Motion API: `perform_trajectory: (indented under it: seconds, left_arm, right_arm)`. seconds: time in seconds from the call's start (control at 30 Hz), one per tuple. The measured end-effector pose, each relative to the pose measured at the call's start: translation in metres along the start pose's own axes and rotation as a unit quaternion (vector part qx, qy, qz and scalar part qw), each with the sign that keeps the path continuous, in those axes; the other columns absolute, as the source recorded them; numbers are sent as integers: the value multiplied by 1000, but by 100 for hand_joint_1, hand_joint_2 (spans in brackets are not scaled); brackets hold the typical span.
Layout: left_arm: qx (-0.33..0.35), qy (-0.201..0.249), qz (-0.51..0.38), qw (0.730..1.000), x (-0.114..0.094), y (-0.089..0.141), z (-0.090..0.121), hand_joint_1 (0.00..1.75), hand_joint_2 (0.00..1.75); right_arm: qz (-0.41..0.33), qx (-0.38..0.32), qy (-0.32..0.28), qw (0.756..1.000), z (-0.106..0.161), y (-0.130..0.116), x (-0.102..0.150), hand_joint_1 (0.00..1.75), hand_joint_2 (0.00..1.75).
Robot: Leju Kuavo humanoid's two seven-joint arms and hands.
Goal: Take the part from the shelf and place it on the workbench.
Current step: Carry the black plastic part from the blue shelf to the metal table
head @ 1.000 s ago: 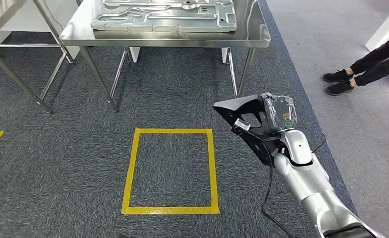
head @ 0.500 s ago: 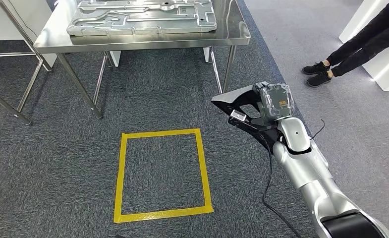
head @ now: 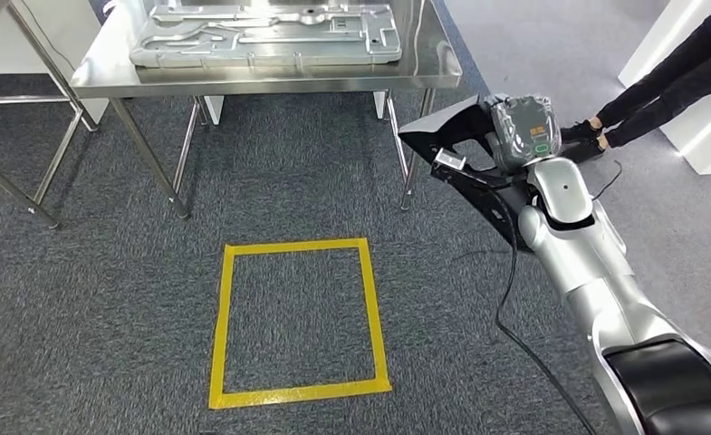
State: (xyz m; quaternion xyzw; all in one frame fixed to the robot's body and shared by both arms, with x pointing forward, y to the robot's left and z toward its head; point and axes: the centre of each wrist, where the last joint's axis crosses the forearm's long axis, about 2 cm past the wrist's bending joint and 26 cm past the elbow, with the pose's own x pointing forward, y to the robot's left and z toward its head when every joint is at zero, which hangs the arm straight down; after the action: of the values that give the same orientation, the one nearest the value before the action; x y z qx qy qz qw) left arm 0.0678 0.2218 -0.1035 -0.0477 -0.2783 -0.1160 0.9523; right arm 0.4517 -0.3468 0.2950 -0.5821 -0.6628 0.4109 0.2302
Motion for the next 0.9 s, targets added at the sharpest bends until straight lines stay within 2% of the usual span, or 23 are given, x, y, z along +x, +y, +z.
perform_trajectory:
  seconds: [0.5, 0.9]
  left_arm:
    - [-13, 12, 16, 1000, -4, 1, 2, 0, 175]
    - [-9, 25, 22, 999, -14, 6, 5, 0, 175]
  right_arm:
    - [13, 17, 4, 1000, 3, 0, -8, 175, 175]
    - [7, 39, -2, 999, 13, 13, 2, 175, 175]
